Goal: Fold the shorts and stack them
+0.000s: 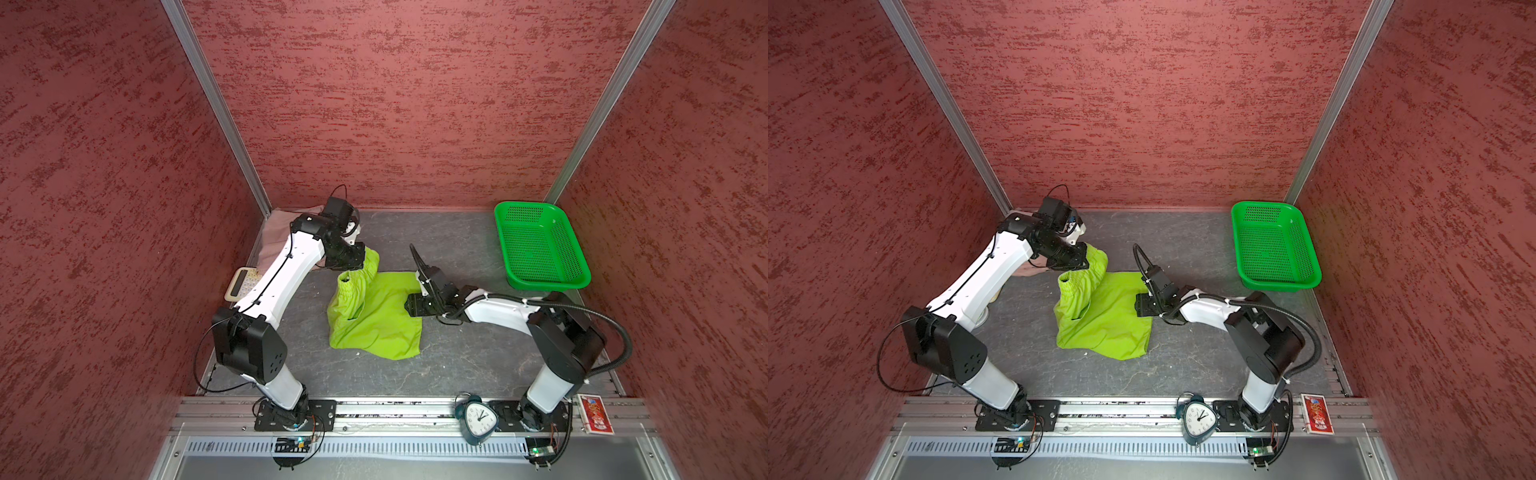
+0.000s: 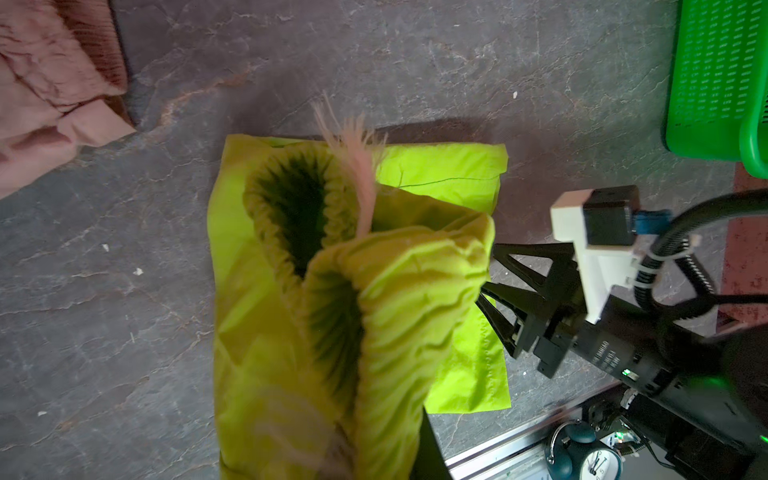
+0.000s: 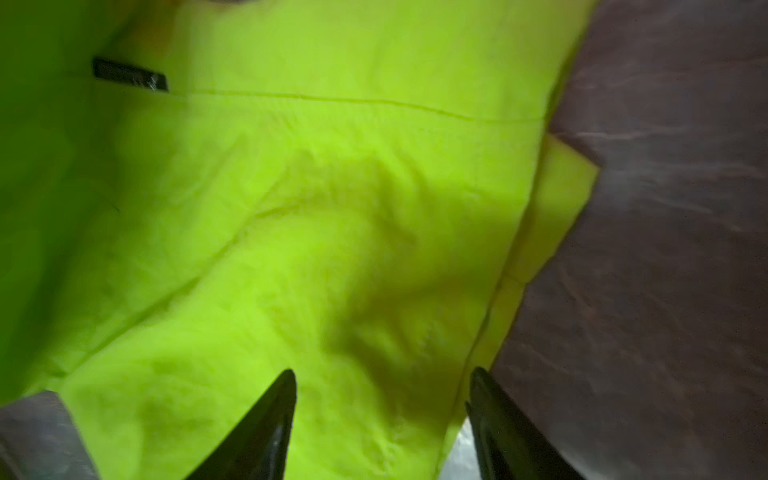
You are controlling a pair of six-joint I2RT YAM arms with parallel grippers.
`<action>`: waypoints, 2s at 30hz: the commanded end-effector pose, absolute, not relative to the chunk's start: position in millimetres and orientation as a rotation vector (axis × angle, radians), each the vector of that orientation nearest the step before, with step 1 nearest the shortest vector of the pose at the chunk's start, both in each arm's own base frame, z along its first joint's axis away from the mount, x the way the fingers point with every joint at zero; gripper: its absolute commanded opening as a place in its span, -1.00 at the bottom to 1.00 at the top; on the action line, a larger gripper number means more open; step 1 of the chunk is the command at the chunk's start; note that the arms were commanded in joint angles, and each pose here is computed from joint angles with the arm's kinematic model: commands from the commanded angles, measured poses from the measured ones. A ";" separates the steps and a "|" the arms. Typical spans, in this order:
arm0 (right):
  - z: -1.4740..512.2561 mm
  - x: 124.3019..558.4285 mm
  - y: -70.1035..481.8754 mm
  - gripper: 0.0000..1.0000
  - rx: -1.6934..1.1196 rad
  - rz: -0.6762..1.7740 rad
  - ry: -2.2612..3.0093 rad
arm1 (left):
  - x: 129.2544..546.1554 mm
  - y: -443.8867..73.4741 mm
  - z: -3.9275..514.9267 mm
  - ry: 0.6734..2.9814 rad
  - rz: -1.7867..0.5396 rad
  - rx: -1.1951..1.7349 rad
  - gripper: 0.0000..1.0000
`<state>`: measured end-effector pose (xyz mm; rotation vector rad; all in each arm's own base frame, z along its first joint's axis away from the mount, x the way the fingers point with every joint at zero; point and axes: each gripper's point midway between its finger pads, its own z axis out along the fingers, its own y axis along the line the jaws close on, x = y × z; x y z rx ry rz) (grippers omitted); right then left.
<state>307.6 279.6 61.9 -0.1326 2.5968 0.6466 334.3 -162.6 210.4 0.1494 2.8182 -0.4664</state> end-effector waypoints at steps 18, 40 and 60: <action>87.0 349.6 201.4 0.48 0.337 0.733 2.391 | 319.6 -281.5 168.3 2.846 -0.572 0.316 -1.00; 142.6 344.0 145.4 0.51 0.113 0.531 2.439 | 309.9 -278.5 235.7 2.605 -0.716 0.375 0.99; 23.5 244.9 227.4 -0.14 -0.064 0.557 2.858 | 384.9 -64.9 189.9 2.558 -0.312 -0.213 0.99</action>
